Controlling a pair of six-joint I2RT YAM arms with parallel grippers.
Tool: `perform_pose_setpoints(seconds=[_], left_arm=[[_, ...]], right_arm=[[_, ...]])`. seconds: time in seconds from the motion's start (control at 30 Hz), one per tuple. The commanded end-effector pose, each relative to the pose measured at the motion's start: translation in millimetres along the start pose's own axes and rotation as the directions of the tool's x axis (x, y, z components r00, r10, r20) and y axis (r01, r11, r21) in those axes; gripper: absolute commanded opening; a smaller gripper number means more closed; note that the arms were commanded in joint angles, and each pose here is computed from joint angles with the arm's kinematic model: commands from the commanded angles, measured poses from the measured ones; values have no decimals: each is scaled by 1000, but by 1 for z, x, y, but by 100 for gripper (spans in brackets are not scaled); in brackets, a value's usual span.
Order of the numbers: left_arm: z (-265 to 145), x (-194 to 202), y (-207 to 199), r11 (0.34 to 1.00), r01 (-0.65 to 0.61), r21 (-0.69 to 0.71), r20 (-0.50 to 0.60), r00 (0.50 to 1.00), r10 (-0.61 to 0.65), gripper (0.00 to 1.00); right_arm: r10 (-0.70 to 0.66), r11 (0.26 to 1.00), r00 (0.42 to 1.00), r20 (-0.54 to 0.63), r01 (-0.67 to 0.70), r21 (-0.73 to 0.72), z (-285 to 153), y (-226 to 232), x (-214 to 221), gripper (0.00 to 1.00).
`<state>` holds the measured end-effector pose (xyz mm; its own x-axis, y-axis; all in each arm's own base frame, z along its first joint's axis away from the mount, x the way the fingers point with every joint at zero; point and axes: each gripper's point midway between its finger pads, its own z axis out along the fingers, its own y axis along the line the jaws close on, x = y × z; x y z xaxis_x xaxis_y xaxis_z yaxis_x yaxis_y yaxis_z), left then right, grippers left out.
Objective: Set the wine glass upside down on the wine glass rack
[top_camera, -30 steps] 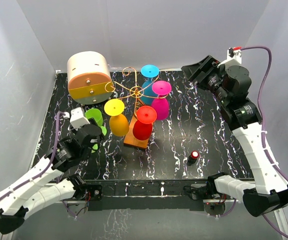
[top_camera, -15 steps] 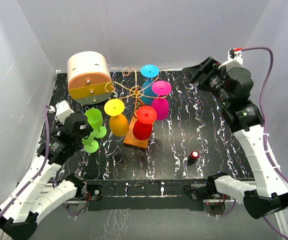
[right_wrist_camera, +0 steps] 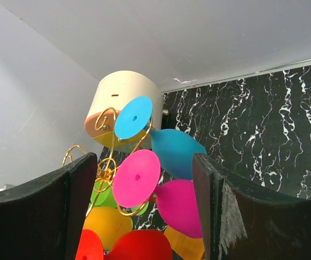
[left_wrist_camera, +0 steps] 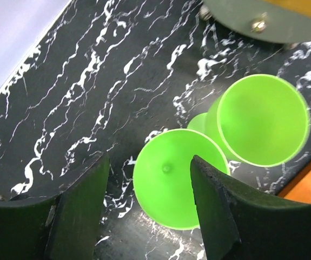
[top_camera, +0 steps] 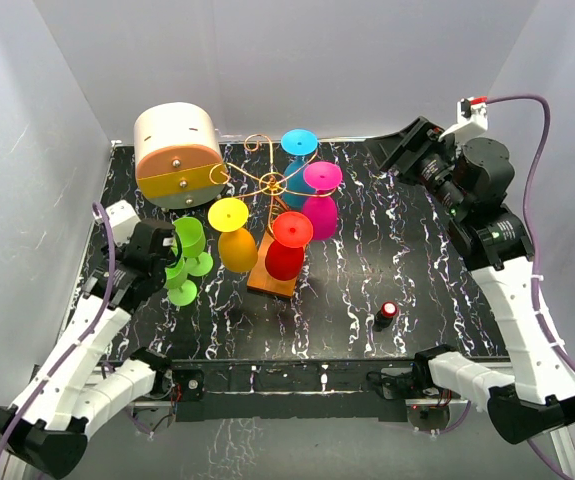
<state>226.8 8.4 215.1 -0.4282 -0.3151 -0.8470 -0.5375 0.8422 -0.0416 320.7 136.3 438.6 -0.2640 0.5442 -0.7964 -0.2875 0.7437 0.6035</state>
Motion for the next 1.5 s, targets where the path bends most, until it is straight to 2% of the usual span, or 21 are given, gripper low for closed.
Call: perform_pose_setpoints(seconds=[0.0,0.1,0.27,0.47,0.6,0.77,1.1,1.33,1.47], left_arm=[[14,13,7,1000,-19,-16,-78,997,17,58],[22,23,3,1000,-17,16,-137,990,19,53],[35,48,12,999,-37,-19,-232,972,31,44],[38,55,2,999,-8,47,-274,961,21,28],[39,55,4,999,-26,41,-276,960,36,16],[33,33,10,998,-54,19,-232,971,57,0],[-4,-41,34,994,-98,-55,-88,992,93,0],[-55,-115,52,997,-39,-66,92,995,45,0],[-82,-148,56,1000,14,-23,186,983,-9,0]], right_arm=[[-45,997,996,83,49,-56,-18,21,-26,69],[-47,998,995,89,51,-45,-19,19,-27,69],[-46,998,993,106,50,-36,-22,19,-30,68],[-50,998,993,108,55,-42,-21,20,-31,68],[-51,996,994,101,58,-70,-19,25,-30,68],[-48,989,995,83,59,-134,-16,38,-30,68],[-60,968,998,33,66,-241,-24,57,-21,69],[-36,938,998,52,51,-342,-35,74,-21,71],[-53,879,998,28,60,-474,-43,95,-13,72]])
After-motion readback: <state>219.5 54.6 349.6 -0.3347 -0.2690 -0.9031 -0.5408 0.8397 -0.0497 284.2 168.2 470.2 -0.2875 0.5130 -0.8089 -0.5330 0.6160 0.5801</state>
